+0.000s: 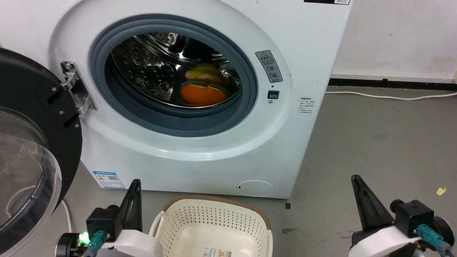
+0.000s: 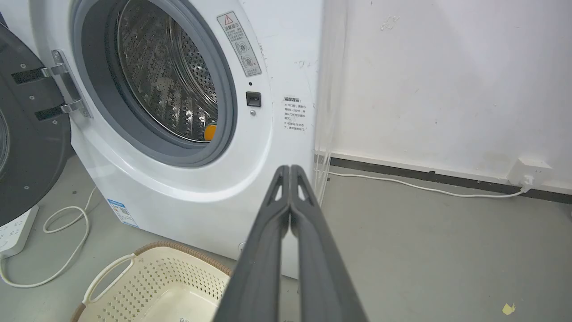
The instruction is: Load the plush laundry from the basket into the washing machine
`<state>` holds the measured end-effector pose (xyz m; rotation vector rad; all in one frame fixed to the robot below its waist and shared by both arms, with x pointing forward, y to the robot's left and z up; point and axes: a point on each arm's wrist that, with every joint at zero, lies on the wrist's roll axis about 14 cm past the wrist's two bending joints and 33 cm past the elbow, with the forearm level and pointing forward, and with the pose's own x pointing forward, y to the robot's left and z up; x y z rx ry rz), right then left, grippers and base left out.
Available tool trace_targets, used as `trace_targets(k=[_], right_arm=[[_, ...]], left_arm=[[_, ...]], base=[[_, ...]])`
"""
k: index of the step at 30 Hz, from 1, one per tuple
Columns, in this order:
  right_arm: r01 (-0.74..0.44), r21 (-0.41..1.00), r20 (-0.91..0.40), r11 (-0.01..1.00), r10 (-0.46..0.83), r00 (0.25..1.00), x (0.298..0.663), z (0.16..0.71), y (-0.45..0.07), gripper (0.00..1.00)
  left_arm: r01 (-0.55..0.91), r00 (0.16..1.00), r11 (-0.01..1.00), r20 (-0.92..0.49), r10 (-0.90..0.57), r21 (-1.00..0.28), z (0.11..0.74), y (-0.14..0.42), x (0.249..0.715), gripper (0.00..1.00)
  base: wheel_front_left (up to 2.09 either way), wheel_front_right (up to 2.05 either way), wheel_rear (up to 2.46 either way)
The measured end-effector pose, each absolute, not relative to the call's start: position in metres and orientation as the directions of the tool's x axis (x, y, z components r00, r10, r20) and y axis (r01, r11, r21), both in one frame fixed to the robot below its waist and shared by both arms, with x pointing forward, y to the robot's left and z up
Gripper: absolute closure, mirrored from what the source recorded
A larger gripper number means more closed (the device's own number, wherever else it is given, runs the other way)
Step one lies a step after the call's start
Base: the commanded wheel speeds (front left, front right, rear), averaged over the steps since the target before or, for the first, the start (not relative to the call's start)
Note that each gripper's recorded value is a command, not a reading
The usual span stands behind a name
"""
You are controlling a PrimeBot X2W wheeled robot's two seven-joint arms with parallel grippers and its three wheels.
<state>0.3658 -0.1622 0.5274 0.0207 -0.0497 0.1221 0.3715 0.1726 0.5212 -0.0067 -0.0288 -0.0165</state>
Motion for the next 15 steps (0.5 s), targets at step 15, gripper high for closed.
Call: trace_targets(k=[15], right_arm=[[-0.126, -0.002, 0.023, 0.992, 0.126, 0.992, 0.366, 0.5249, -0.1608, 1.0]], left_arm=[[0.011, 1.0, 1.0, 0.014, -0.011, 0.014, 0.5218, 0.1751, 0.3709, 1.0]], base=[[0.0, 0.0, 0.0]])
